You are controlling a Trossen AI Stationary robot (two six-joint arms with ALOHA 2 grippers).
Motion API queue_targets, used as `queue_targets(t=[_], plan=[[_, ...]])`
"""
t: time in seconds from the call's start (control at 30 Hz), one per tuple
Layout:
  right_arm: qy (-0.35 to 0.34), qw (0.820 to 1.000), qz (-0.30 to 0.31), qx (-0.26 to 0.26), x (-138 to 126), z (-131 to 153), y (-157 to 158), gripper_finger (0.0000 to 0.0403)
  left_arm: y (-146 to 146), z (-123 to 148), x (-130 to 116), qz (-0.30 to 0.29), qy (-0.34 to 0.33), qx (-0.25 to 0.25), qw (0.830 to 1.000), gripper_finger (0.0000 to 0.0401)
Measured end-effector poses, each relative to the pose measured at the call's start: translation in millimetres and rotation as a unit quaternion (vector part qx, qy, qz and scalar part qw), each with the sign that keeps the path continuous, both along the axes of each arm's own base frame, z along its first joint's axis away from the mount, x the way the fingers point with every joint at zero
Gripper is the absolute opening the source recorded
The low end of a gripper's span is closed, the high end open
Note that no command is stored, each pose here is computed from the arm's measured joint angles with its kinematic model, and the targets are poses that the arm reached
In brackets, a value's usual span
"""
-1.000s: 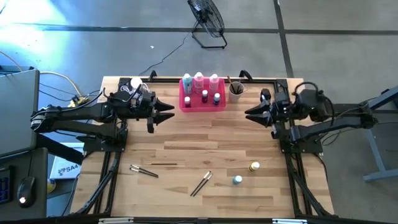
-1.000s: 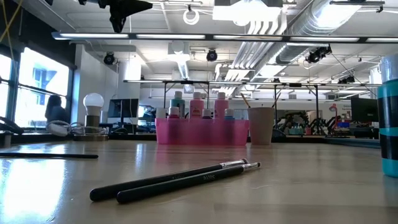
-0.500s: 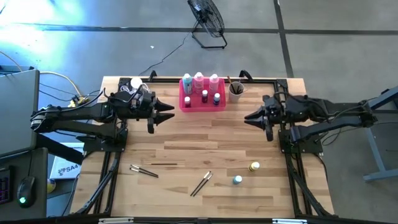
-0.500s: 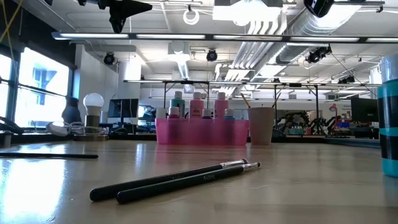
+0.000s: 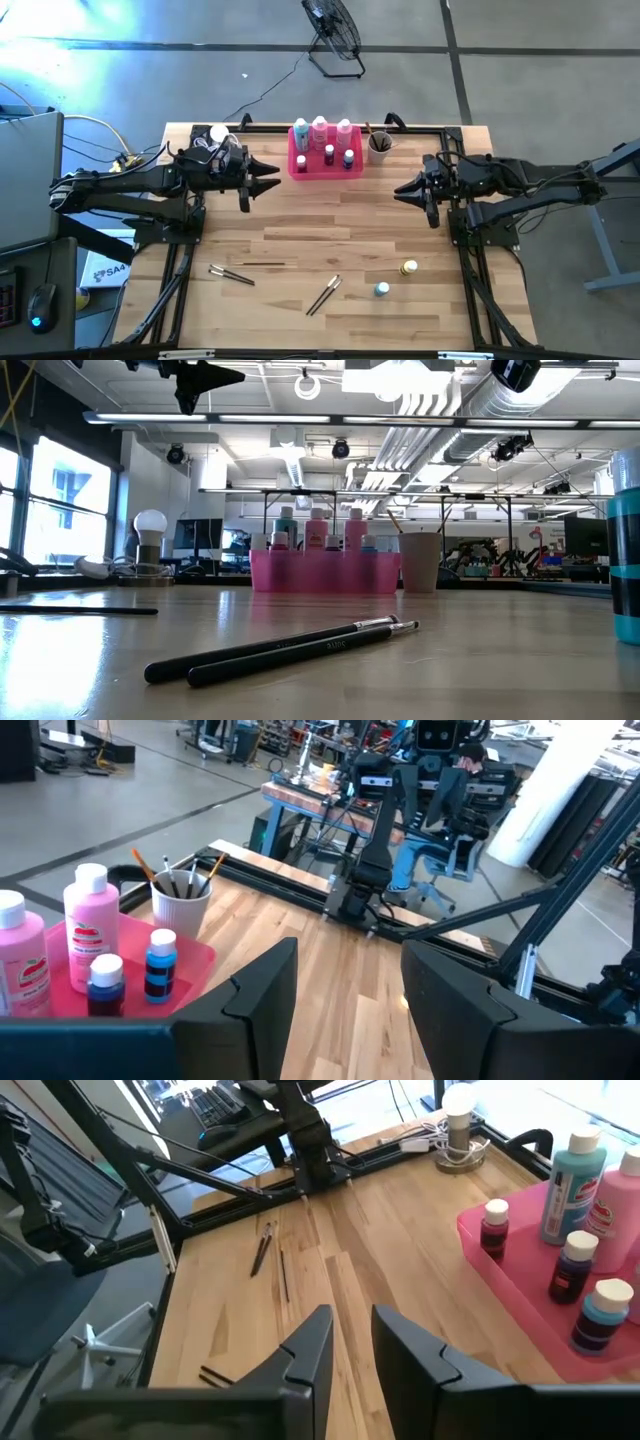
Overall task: Pick & Place Paint Supplies
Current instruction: Put the small yellow paint bottle into the pink bin
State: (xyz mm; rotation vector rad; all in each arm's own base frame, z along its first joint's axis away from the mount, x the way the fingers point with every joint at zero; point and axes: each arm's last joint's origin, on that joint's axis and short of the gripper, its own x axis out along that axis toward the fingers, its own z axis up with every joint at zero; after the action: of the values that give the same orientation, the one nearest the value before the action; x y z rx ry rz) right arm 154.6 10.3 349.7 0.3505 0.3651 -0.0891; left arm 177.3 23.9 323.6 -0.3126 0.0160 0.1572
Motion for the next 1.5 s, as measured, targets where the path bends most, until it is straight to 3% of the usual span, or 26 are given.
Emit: queue_targets(t=[0.37,0.53,0.9,1.17,1.3,1.5], plan=[[-0.001,1.000,0.006,-0.001,0.1,0.2,0.3,0.0065,1.0,0.1,-0.2,0.017,0.000,0.001,1.000,0.0177],[-0.006,0.999,-0.010,-0.031,1.2,1.1,-1.1,0.0065,2.3,0.2,-0.4,0.039,-0.001,0.002,0.999,0.0177],[0.031,0.998,-0.034,0.047,16.7,-9.6,-3.9,0.0065,2.3,0.5,-0.4,0.040,-0.006,-0.015,0.999,0.0177],[0.053,0.989,0.052,0.127,16.8,-10.0,6.6,0.0016,2.3,0.8,-0.4,0.039,-0.008,-0.015,0.999,0.0177],[0.053,0.988,0.060,0.129,11.1,2.7,13.3,0.0005,2.3,0.7,-0.4,0.039,-0.007,-0.015,0.999,0.0177],[0.120,0.988,0.000,0.092,-1.3,21.6,19.6,0.0003,2.3,0.7,-0.4,0.040,-0.007,-0.015,0.999,0.0177]])
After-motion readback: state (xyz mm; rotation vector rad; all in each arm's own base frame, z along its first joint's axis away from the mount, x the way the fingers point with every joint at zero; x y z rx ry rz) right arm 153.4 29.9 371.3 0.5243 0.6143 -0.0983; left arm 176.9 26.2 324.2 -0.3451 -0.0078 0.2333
